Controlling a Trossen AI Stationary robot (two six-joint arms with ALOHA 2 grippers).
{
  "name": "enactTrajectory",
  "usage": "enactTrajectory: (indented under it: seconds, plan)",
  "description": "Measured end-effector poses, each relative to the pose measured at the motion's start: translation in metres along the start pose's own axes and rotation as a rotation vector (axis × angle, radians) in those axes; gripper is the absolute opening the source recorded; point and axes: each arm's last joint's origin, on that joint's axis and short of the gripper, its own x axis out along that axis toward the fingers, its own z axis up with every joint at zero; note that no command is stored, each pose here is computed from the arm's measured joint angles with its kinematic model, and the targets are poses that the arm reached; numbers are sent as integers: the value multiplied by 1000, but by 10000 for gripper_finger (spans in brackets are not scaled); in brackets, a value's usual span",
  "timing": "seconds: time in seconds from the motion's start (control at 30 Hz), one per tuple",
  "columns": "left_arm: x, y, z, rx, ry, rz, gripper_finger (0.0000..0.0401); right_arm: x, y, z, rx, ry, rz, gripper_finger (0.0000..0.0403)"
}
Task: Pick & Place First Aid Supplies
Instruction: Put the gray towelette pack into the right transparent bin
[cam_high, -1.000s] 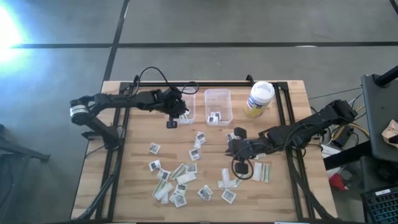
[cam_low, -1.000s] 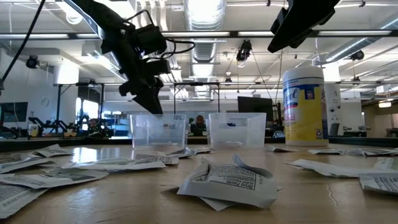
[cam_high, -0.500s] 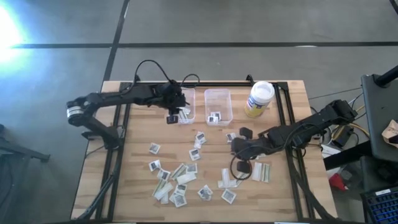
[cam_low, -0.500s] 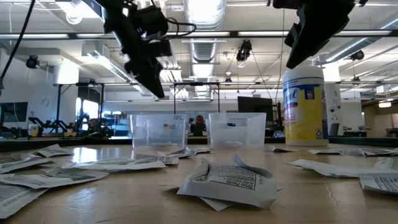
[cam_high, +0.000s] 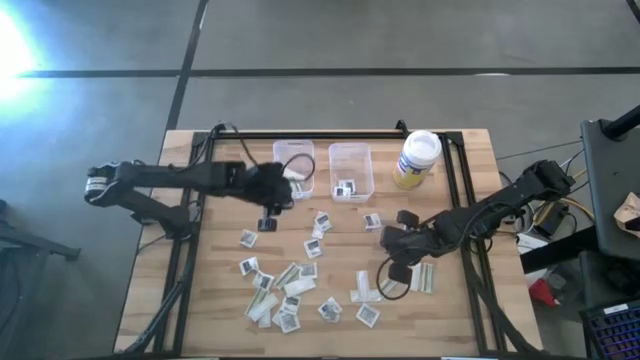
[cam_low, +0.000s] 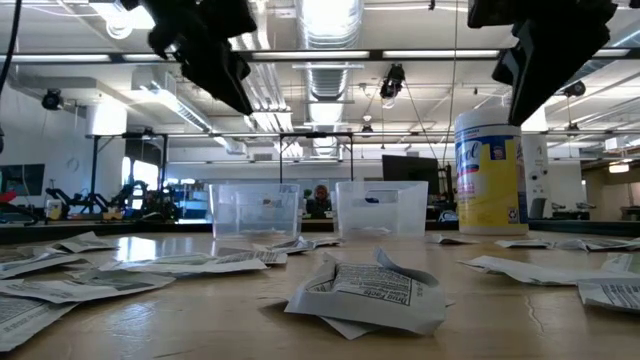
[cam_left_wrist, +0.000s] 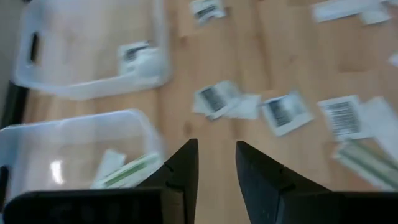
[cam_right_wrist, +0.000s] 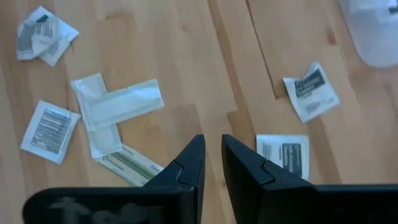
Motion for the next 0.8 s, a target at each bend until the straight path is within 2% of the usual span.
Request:
enactTrajectory:
  seconds: [0.1, 0.23, 0.4, 0.5, 0.67, 0.8]
  plan:
    - [0, -20, -1, 7, -41, -43, 101, 3, -2, -5, 52, 23, -16, 52]
    - [6, -48, 1, -5, -174, -105, 101, 8, -7, -13, 139, 74, -58, 52]
    - [12, -77, 3, 81, -301, -134, 101, 11, -11, -19, 165, 108, -91, 52]
    - [15, -84, 0, 104, -321, -88, 101, 11, -11, -20, 192, 109, -94, 52]
    - [19, -86, -3, 102, -370, -79, 101, 12, -11, -20, 210, 109, -95, 55]
    - [24, -86, -9, 103, -352, -56, 101, 12, -14, -18, 260, 106, -106, 71]
